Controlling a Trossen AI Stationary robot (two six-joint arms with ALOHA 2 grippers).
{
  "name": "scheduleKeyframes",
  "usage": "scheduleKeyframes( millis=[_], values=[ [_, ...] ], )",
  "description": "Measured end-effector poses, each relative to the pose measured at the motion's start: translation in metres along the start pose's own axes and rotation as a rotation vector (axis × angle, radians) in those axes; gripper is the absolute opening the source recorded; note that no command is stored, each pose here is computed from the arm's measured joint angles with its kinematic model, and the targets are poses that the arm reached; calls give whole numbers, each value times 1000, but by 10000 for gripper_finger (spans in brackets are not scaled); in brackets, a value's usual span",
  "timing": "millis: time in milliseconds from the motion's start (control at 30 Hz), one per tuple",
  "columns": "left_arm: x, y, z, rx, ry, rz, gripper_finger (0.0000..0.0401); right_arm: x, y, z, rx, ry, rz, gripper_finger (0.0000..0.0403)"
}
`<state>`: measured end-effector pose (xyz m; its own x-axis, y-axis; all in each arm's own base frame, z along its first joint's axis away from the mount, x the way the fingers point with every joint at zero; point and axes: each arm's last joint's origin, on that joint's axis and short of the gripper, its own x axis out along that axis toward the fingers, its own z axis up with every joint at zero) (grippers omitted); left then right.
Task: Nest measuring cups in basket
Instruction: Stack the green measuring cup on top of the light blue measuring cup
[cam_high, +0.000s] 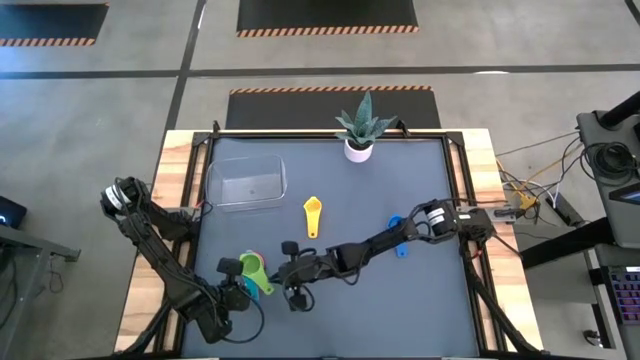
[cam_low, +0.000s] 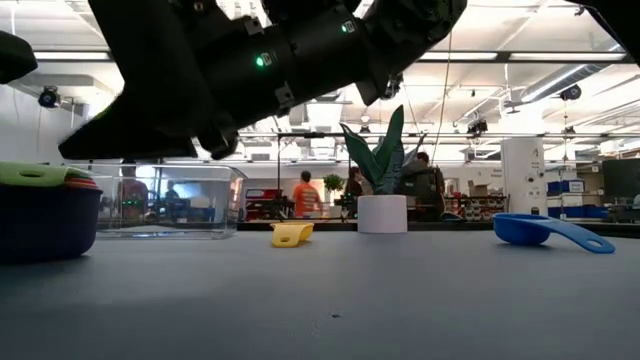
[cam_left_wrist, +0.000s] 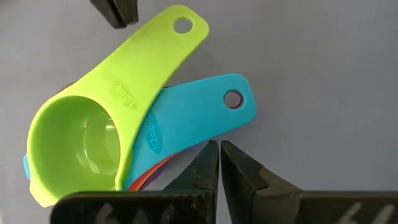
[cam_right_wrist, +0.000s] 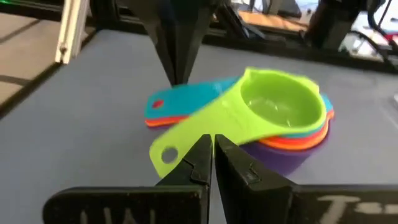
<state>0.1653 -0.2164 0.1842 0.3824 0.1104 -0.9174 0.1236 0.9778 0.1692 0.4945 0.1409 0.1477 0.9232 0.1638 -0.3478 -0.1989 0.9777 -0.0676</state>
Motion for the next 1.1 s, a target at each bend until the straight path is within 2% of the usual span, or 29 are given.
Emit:
scheduleKeyframes(
  millis=[200, 367, 600, 833, 1100],
  values=[
    [0, 0, 0, -2, -1, 1, 0, 0, 0, -3, -46, 33, -2, 9],
    [0, 0, 0, -3, 0, 1, 0, -5, -4, 5, -60, 39, -7, 9],
    [0, 0, 0, -3, 1, 2, 0, -6, -7, -2, -79, 123, -7, 9],
    [0, 0, 0, -3, 2, 3, 0, 2, -4, -10, -57, 77, -7, 9],
    [0, 1, 0, -5, 2, 4, 0, 15, -1, -19, -21, -37, -3, 9]
  ],
)
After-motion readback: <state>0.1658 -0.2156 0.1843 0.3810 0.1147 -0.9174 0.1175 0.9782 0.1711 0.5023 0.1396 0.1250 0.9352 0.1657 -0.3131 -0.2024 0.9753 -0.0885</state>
